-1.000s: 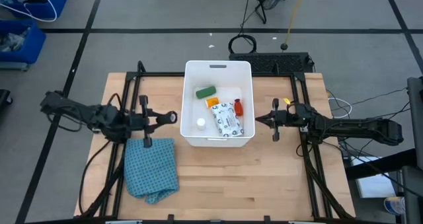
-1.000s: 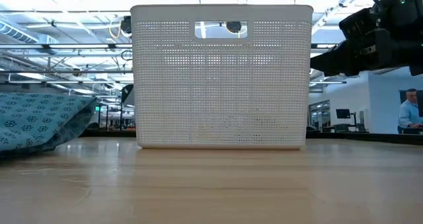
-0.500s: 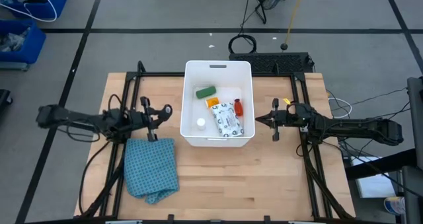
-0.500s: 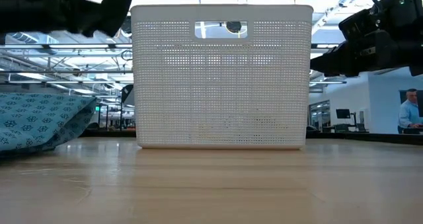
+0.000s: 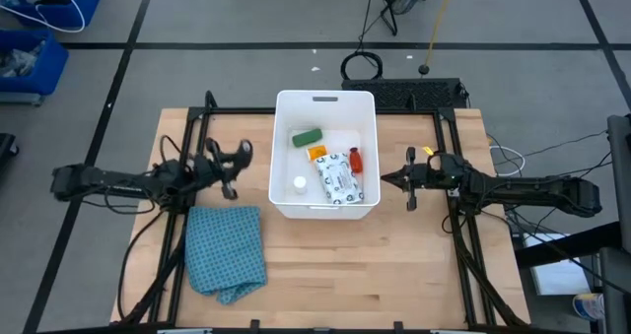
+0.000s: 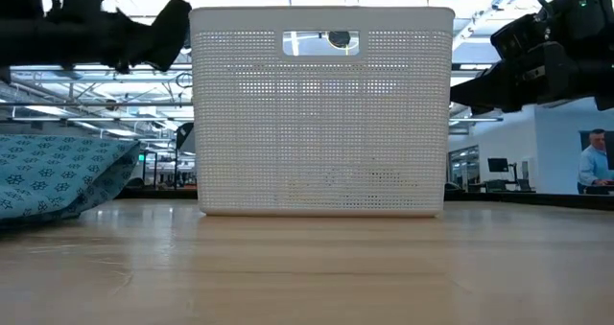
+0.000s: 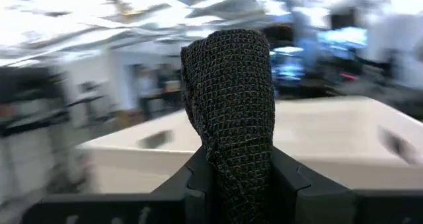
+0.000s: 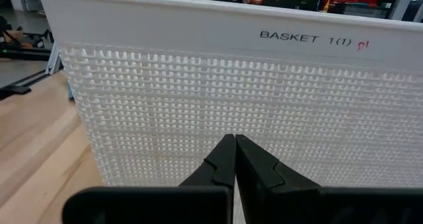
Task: Pick & place medical supplies in basket/bin
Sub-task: Put the black bandage into the white bin
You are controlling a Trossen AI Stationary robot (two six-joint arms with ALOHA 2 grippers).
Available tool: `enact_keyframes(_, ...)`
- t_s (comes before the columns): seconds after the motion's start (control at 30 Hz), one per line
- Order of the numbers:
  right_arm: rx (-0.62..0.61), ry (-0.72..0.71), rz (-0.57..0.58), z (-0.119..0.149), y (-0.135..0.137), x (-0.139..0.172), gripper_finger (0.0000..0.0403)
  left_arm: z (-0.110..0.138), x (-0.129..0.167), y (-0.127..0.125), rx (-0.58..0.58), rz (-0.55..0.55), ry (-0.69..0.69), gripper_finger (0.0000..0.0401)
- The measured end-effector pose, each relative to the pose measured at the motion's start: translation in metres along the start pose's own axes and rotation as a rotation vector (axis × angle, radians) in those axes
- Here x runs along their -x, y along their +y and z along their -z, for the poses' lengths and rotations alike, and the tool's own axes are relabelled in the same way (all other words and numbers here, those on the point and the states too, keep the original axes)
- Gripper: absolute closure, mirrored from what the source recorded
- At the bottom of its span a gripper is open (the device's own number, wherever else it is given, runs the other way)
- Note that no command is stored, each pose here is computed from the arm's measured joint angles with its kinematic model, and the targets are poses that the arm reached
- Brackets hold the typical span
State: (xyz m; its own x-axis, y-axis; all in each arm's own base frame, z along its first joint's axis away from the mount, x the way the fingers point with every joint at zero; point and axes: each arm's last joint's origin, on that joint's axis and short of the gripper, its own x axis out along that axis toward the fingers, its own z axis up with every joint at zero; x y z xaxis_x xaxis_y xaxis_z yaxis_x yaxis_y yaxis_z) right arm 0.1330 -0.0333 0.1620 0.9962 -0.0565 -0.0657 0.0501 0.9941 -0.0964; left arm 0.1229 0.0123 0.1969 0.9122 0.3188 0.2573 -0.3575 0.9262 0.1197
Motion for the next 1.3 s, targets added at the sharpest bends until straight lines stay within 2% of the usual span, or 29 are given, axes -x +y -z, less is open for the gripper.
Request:
enact_keyframes(0.07, 0.000, 0.000, 0.000, 0.000, 0.000, 0.000, 0.0403, -0.010, -0.005, 0.005, 0.042, -0.104, -0.019, 0.0320)
enact_keyframes(0.13, 0.000, 0.000, 0.000, 0.000, 0.000, 0.000, 0.0403, -0.029, -0.013, 0.008, 0.046, -0.130, -0.030, 0.0320)
enact_keyframes(0.27, 0.001, -0.006, 0.001, -0.001, 0.000, 0.000, 0.0403, -0.076, -0.043, 0.009, -0.047, -0.056, 0.065, 0.0320)
enact_keyframes(0.4, 0.005, -0.015, 0.002, -0.001, 0.000, 0.000, 0.0403, -0.124, -0.092, 0.009, -0.142, 0.025, 0.174, 0.0320)
enact_keyframes(0.5, 0.011, -0.022, 0.003, -0.002, 0.000, 0.000, 0.0403, -0.143, -0.135, 0.006, -0.229, 0.066, 0.303, 0.0320)
enact_keyframes(0.63, 0.010, -0.022, 0.003, -0.002, 0.000, 0.000, 0.0403, -0.147, -0.189, 0.002, -0.298, 0.140, 0.468, 0.0320)
enact_keyframes(0.77, 0.013, -0.021, 0.003, -0.002, 0.000, 0.000, 0.0403, -0.139, -0.239, -0.002, -0.356, 0.261, 0.574, 0.0320)
enact_keyframes(0.93, 0.013, -0.020, 0.003, -0.002, 0.000, 0.000, 0.0403, -0.113, -0.292, 0.003, -0.344, 0.373, 0.657, 0.0320)
enact_keyframes(1.1, 0.004, 0.002, 0.000, 0.000, 0.000, 0.000, 0.0403, -0.064, -0.325, 0.015, -0.267, 0.437, 0.745, 0.0320)
enact_keyframes(1.3, -0.005, 0.031, -0.003, 0.003, 0.000, 0.000, 0.0403, -0.001, -0.338, 0.032, -0.156, 0.438, 0.893, 0.0320)
